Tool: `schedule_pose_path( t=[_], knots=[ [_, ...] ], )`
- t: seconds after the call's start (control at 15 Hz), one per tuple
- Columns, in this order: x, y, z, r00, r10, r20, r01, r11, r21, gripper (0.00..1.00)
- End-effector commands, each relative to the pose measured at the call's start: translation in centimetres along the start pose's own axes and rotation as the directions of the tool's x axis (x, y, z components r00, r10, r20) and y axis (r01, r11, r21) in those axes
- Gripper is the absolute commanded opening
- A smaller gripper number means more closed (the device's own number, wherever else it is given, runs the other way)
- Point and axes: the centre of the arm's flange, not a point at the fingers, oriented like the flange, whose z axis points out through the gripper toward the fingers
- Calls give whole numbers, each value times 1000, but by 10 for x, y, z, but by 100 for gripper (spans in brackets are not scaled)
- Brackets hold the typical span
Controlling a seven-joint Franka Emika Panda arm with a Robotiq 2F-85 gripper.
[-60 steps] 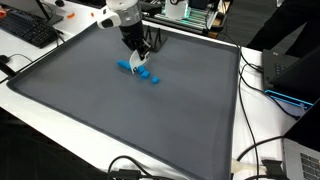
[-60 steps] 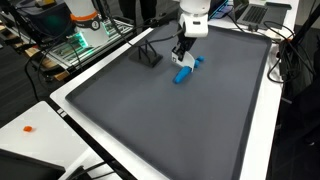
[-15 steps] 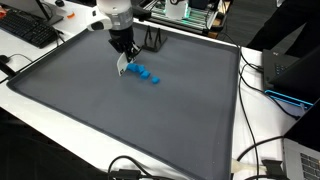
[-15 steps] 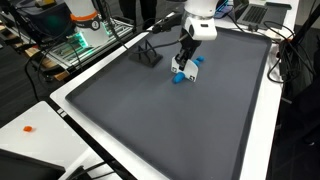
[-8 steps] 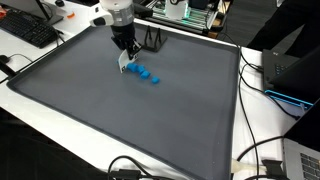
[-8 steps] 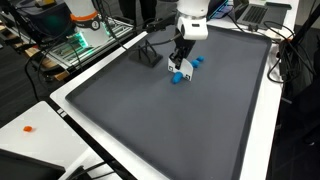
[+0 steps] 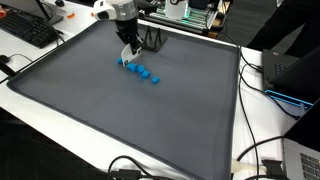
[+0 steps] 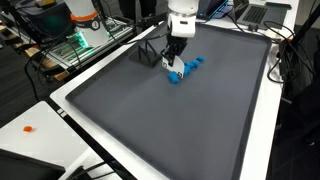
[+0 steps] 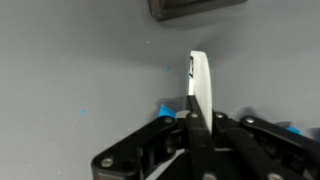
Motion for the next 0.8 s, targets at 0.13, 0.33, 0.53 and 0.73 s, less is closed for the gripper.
schedule_pose_path(
  t=[0.13, 0.33, 0.53, 0.73],
  knots=[
    [-12, 8, -36, 991, 130, -38, -129, 991, 18, 1],
    [-17, 13, -57, 977, 206, -62, -204, 978, 42, 1],
    [-27, 19, -75, 951, 302, -66, -296, 951, 86, 1],
    [-40, 19, -87, 903, 430, -30, -423, 897, 127, 1]
  ],
)
